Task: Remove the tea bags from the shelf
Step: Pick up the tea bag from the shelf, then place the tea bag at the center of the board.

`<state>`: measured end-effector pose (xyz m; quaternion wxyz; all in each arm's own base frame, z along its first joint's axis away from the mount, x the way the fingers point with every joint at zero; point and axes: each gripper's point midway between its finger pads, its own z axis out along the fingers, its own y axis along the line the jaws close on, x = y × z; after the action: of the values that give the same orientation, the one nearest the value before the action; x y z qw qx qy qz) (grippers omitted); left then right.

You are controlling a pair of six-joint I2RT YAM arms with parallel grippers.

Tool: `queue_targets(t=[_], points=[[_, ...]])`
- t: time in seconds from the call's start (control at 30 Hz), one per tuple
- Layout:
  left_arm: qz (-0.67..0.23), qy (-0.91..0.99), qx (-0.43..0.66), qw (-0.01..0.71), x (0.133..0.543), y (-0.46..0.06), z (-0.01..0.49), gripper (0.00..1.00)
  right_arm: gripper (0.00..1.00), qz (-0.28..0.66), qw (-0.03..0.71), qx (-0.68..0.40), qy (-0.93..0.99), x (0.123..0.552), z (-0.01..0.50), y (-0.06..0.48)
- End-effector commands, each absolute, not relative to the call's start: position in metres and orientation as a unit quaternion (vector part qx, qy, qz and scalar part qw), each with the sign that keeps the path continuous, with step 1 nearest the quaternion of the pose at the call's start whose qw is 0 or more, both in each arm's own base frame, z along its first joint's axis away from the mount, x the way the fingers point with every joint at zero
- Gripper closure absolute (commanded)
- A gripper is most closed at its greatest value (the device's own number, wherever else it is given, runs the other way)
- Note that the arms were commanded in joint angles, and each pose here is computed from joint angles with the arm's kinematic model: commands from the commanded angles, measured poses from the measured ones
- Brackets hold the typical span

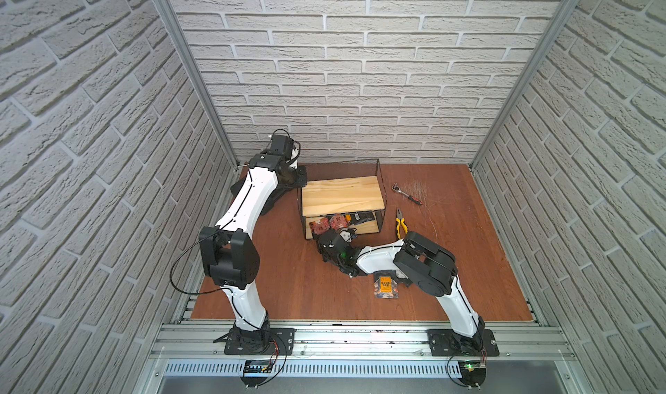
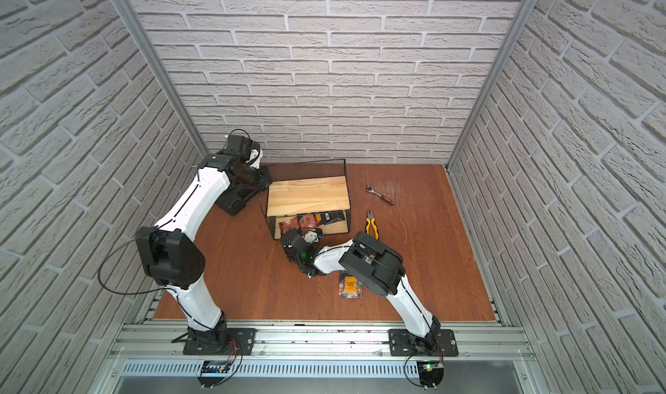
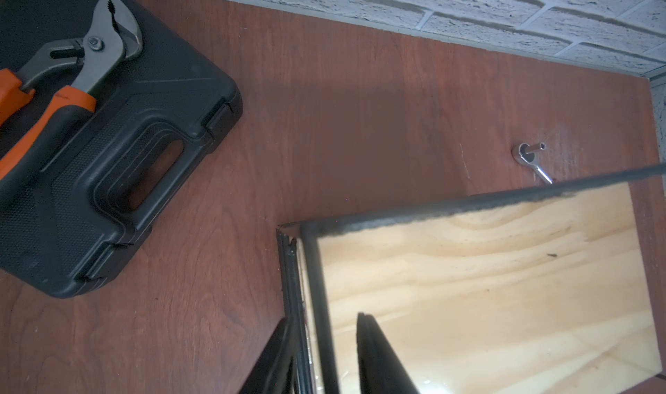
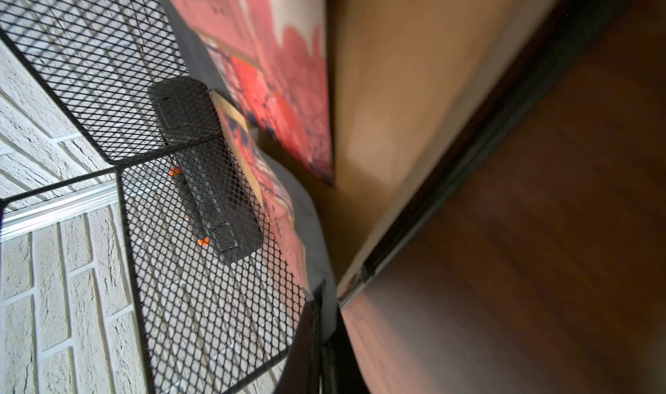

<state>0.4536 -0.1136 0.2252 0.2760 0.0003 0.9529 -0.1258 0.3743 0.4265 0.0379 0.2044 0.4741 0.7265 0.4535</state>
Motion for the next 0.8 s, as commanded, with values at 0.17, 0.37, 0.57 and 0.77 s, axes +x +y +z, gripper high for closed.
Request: queue_targets(t=[0.17,0.37,0.57,0.77], points=[[-0.125,0.955,0.002,0.268,0.459,-0.113,0.219,0.67,0.97,0.482,0.2,0.424,0.74,0.354,0.098,0.417],[-0.124,0.955,0.003,0.269,0.459,-0.113,0.22,0.67,0.97,0.484,0.161,0.333,0.793,0.308,0.113,0.402],[-0.124,0.955,0.004,0.268,0.46,-0.113,0.219,0.67,0.97,0.495,0.102,0.229,0.832,0.268,0.113,0.398],[-0.123,0.956,0.005,0.268,0.46,-0.112,0.218,0.67,0.97,0.492,0.061,0.106,0.862,0.231,0.123,0.42]])
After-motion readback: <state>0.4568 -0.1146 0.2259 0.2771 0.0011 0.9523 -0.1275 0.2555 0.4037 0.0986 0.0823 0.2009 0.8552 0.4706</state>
